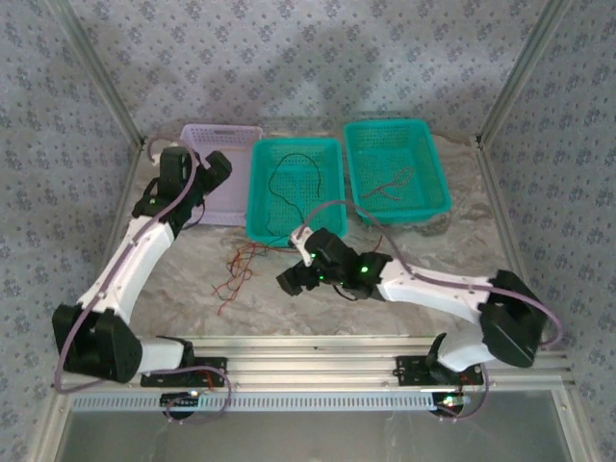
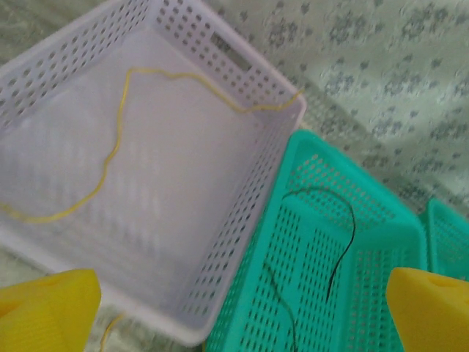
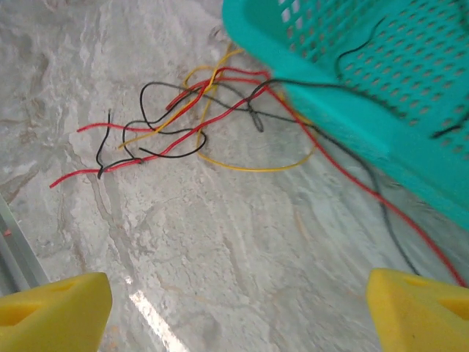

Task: Untangle the cables

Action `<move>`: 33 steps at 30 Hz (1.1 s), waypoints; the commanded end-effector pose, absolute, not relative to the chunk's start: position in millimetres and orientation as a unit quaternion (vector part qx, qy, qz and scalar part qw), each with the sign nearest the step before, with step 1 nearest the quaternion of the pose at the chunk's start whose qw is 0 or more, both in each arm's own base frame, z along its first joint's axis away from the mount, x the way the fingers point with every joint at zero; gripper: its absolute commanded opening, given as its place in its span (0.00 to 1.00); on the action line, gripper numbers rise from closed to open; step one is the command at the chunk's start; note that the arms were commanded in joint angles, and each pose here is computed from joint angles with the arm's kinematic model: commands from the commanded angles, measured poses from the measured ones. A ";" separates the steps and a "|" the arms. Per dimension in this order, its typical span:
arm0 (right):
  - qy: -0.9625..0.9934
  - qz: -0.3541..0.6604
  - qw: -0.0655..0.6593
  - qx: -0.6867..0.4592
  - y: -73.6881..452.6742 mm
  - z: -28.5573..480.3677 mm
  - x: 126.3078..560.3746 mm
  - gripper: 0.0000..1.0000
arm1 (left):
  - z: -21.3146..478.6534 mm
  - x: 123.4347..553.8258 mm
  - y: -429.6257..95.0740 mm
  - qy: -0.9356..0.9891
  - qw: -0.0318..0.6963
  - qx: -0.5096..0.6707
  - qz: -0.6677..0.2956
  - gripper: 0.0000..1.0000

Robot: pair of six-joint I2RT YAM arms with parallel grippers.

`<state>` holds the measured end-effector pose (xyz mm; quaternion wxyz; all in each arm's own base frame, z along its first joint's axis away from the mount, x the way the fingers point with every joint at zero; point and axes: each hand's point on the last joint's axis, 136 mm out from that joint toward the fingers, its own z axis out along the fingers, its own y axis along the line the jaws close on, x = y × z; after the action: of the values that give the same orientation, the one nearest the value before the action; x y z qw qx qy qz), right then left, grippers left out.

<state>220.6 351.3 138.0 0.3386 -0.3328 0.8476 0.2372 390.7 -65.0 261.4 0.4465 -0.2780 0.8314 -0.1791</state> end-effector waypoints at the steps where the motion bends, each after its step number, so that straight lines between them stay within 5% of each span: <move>1: 0.837 0.268 0.341 -0.333 384.3 134.5 222.8 0.91 | 265.8 357.2 -51.4 0.833 0.445 -0.287 -0.161 1.00; 17: 0.814 0.440 0.318 -0.207 480.8 86.0 239.3 0.94 | 273.1 292.1 -32.6 0.845 0.468 -0.218 -0.137 1.00; 33: 0.864 0.270 0.333 -0.265 490.4 43.0 239.8 0.81 | 264.8 280.9 -15.7 0.831 0.483 -0.237 -0.137 1.00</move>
<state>243.8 502.7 61.7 0.3273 -0.2352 0.8497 0.3400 281.9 -14.6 260.9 0.4751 -0.2468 0.8341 -0.1329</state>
